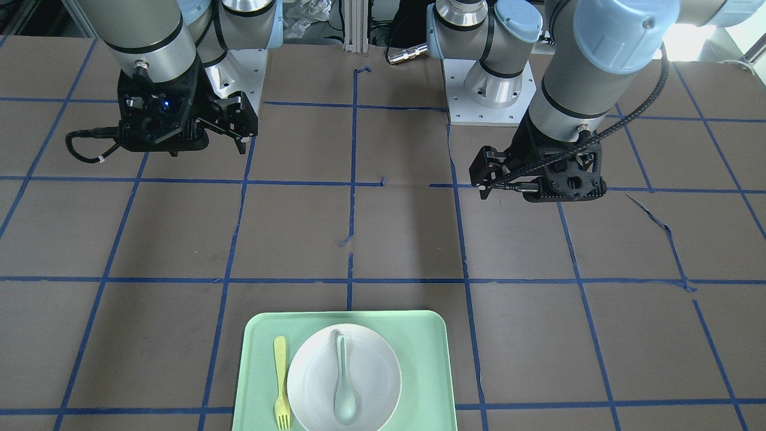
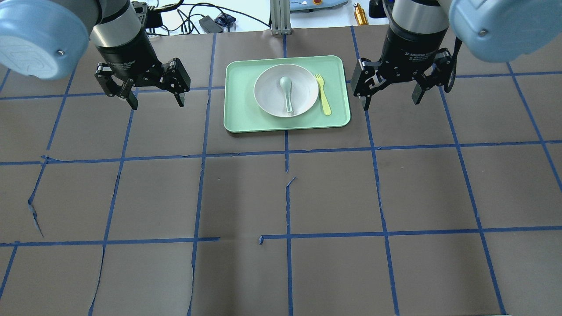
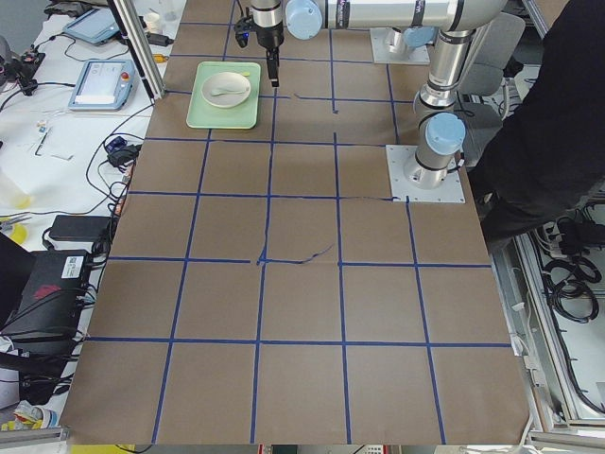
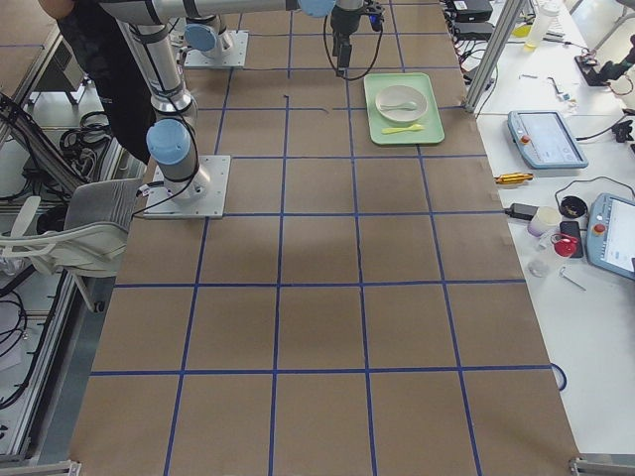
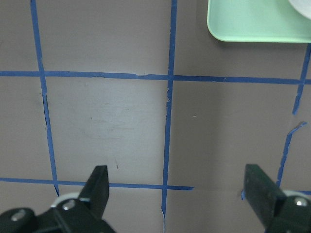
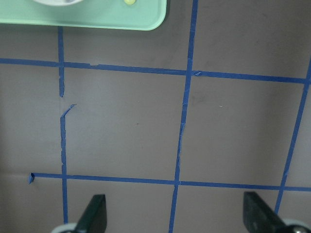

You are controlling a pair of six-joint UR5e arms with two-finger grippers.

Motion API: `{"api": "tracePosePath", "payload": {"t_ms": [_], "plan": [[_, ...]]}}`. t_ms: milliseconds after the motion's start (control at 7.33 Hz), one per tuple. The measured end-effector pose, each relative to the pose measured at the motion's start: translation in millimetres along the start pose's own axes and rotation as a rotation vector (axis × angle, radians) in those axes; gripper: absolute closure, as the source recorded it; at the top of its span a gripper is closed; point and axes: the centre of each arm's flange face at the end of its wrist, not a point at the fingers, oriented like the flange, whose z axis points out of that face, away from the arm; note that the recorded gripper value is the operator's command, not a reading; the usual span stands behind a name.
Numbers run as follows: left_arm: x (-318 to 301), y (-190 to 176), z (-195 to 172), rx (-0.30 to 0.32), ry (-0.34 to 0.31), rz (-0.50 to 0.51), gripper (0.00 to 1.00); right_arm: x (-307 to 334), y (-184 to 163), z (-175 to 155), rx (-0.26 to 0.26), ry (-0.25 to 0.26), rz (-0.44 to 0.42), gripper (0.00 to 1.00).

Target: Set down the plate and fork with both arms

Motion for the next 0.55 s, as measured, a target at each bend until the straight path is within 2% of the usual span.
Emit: {"api": "tracePosePath", "payload": {"t_ms": [545], "plan": [[2.5, 9.8, -0.6, -0.032, -0.004, 0.007, 0.0, 0.3, -0.2, 1.4, 0.001, 0.004, 0.0, 0.0]]}}
